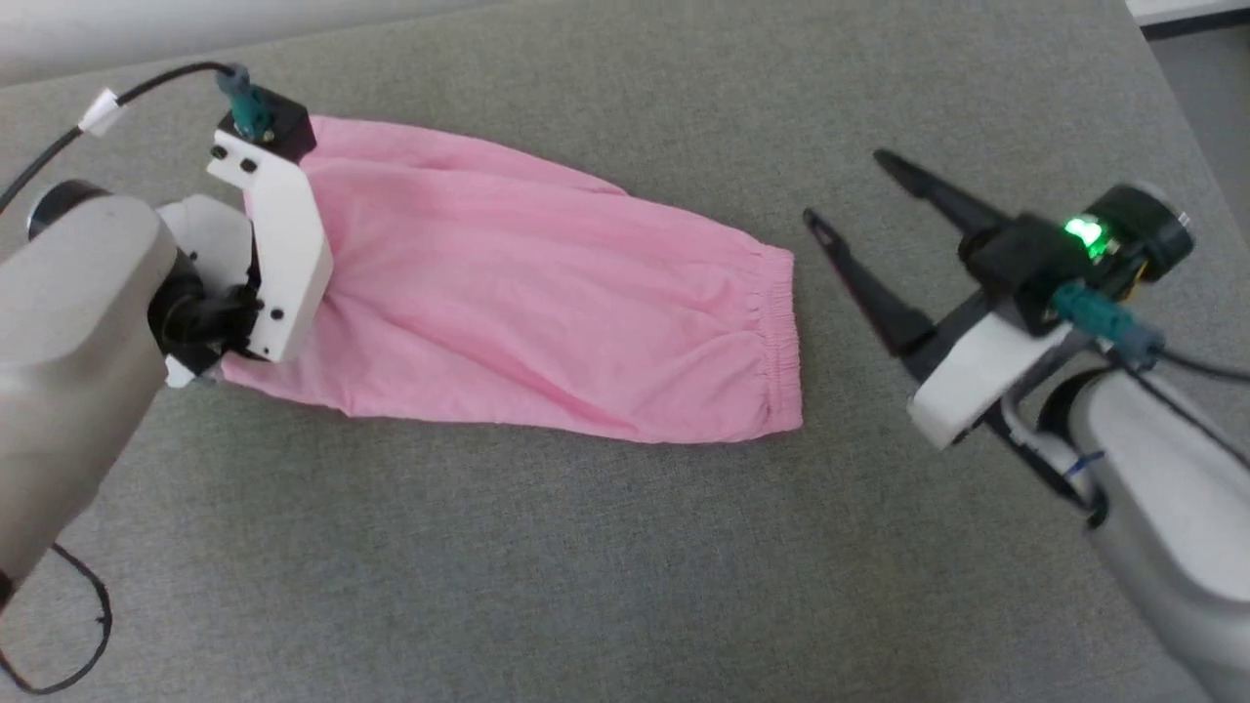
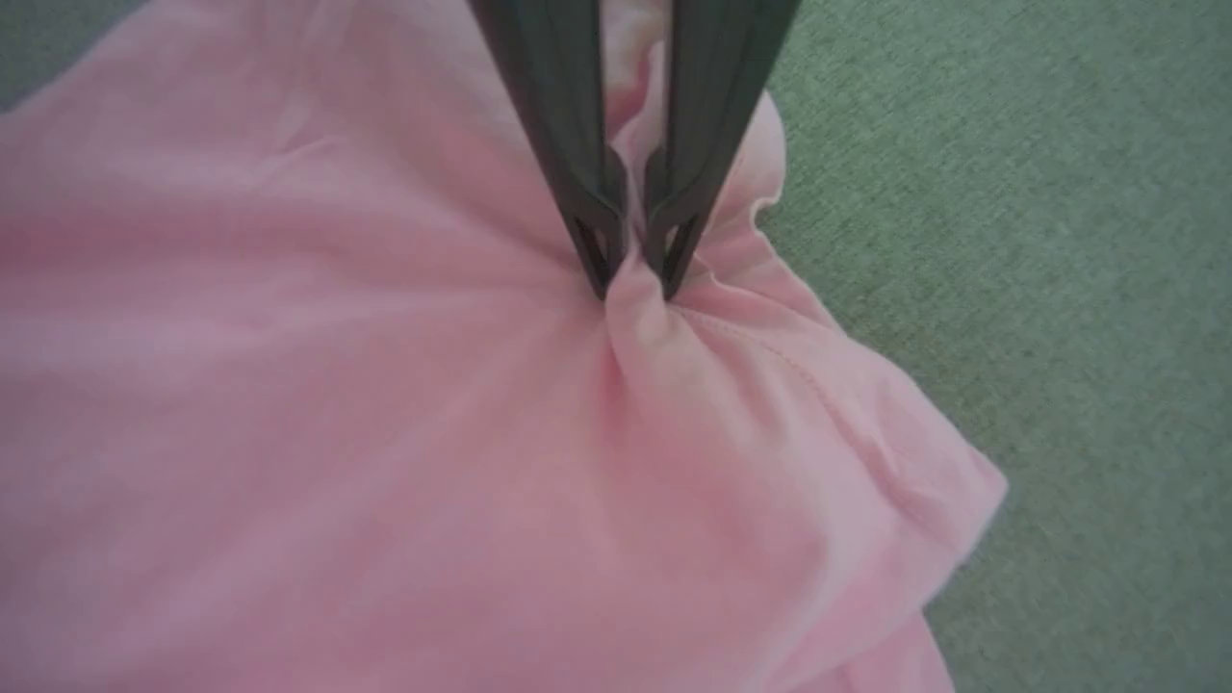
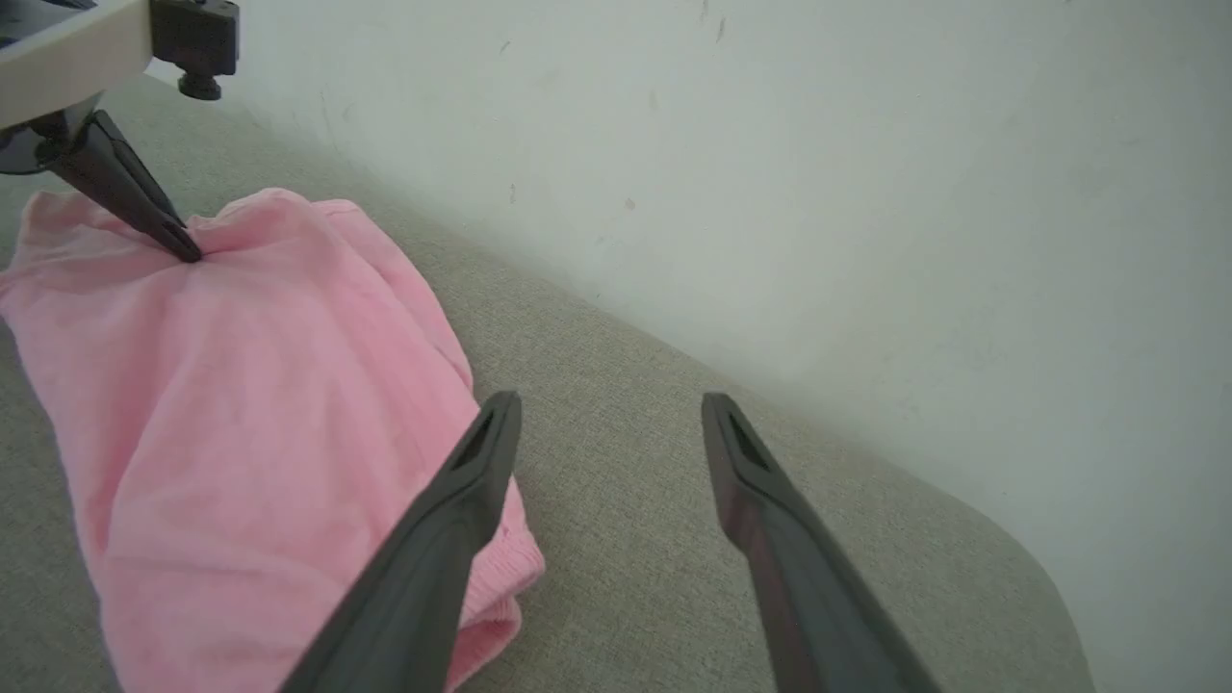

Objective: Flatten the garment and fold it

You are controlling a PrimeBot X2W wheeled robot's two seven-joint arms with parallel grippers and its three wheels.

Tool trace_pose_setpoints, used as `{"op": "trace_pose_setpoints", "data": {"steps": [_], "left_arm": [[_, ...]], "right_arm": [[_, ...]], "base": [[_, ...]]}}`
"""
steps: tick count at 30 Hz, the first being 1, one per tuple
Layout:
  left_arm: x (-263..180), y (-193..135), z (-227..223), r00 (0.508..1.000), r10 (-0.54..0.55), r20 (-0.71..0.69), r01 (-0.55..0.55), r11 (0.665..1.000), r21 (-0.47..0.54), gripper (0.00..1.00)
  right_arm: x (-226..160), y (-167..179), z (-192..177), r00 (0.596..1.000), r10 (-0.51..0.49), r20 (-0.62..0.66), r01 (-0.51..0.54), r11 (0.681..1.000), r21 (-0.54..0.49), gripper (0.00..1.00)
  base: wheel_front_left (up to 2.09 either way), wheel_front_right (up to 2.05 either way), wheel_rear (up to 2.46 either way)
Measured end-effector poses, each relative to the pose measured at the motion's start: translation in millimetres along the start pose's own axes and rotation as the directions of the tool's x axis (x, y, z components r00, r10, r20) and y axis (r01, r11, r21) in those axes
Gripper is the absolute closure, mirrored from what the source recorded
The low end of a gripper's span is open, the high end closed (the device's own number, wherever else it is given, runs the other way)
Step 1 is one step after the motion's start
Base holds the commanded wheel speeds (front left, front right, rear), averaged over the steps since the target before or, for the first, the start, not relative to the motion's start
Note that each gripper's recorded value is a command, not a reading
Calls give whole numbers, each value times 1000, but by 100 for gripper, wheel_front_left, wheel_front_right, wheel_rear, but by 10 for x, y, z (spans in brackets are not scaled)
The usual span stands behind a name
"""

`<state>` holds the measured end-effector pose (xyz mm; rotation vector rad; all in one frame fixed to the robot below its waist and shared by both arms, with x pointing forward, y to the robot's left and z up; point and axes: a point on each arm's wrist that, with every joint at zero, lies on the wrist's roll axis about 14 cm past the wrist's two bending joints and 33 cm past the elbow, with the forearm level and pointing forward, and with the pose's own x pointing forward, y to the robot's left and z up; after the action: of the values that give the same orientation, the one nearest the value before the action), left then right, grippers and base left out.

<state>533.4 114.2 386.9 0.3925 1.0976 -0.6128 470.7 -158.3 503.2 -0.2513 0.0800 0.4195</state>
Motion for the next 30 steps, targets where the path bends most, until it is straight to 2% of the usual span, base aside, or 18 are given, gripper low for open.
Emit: {"op": "trace_pose_setpoints", "data": {"steps": [3, 5, 7, 9, 11, 13, 15, 18, 24, 27, 30], "left_arm": [[-61, -27, -55, 1000, 5, 7, -5, 1000, 4, 100], [-115, -50, -65, 1000, 9, 19, -9, 1000, 16, 100], [-160, -86, -83, 1000, 7, 27, -7, 1000, 22, 100], [-209, -99, -73, 999, 11, 39, -12, 1000, 29, 100], [-247, -105, -60, 999, 14, 51, -16, 999, 34, 100], [-258, -104, -59, 998, 16, 58, -18, 999, 35, 100], [-241, -107, -71, 998, 14, 56, -16, 999, 35, 100], [-200, -111, -84, 998, 8, 57, -10, 999, 34, 100], [-94, -106, -104, 998, -5, 64, 3, 1000, 26, 100], [-59, -85, -68, 997, -6, 73, 4, 1000, 25, 100], [-28, -66, -80, 997, -7, 77, 5, 1000, 18, 100]], "right_arm": [[38, -88, 151, 999, 15, -31, -17, 998, -55, 0], [43, -40, 131, 991, 56, -120, -63, 996, -63, 0], [9, 57, 43, 966, 110, -235, -128, 990, -62, 0], [-47, 136, -58, 922, 157, -355, -185, 982, -46, 0], [-140, 224, -198, 853, 203, -480, -242, 970, -21, 0], [-206, 272, -305, 794, 232, -562, -274, 962, 9, 0], [-222, 271, -391, 753, 240, -613, -286, 958, 23, 0], [-198, 321, -533, 713, 265, -649, -279, 957, 84, 0], [-23, 508, -876, 693, 303, -654, -213, 953, 216, 0], [-33, 679, -1130, 656, 332, -678, -193, 942, 274, 0], [2, 703, -1226, 646, 335, -686, -192, 941, 279, 0]], "base": [[0, 0, 0], [0, 0, 0], [0, 0, 0], [0, 0, 0], [0, 0, 0], [0, 0, 0], [0, 0, 0], [0, 0, 0], [0, 0, 0], [0, 0, 0], [0, 0, 0]]}}
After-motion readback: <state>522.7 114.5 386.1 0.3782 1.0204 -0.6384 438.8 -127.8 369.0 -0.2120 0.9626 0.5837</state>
